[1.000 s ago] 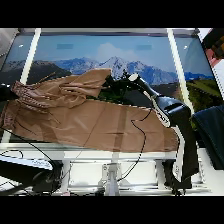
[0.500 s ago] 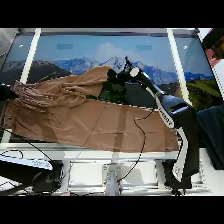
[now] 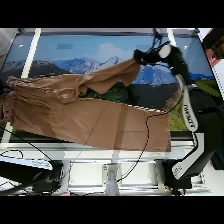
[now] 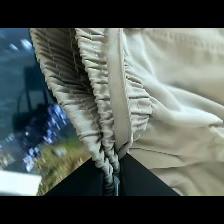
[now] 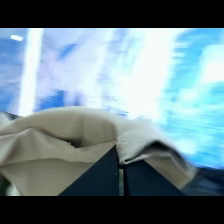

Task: Fold the clothes and pants, and hang the long-sleeved shirts on hangers.

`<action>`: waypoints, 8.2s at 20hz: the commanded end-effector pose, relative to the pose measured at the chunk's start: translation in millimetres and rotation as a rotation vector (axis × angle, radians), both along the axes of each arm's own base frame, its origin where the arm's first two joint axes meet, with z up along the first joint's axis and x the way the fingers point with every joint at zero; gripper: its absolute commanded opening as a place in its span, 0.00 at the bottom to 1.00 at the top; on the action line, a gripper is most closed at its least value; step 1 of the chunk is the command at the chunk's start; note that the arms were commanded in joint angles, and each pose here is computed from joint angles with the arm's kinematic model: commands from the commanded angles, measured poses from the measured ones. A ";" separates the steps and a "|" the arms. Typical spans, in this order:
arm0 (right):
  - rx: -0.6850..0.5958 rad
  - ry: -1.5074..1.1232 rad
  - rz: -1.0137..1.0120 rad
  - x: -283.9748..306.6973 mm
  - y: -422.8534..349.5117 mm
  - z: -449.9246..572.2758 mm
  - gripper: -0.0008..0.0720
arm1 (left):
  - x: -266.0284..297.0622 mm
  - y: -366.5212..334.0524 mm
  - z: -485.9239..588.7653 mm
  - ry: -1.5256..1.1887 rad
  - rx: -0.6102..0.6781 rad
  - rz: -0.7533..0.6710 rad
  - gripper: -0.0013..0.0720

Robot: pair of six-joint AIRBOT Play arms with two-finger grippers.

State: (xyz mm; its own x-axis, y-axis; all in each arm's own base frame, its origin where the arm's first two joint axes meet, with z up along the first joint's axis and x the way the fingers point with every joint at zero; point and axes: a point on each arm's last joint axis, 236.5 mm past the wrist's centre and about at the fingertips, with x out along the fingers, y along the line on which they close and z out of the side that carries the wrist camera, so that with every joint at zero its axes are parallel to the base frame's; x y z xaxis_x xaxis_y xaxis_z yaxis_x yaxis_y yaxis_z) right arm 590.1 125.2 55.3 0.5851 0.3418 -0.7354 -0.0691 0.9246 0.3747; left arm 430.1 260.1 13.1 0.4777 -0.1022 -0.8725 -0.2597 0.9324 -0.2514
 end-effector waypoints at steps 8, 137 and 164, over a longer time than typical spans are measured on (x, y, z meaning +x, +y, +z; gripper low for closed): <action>-0.216 -0.055 -0.019 -38.3 -145.8 76.1 0.03 | 6.9 15.3 4.6 -0.039 0.030 0.060 0.09; -0.179 0.221 -0.354 -294.5 -196.7 6.0 0.03 | -215.1 108.3 -111.1 -0.068 -0.312 0.611 0.95; 0.297 0.318 -0.689 -427.2 -97.0 -73.5 0.69 | -150.8 66.4 -98.8 -0.175 -0.479 0.494 0.09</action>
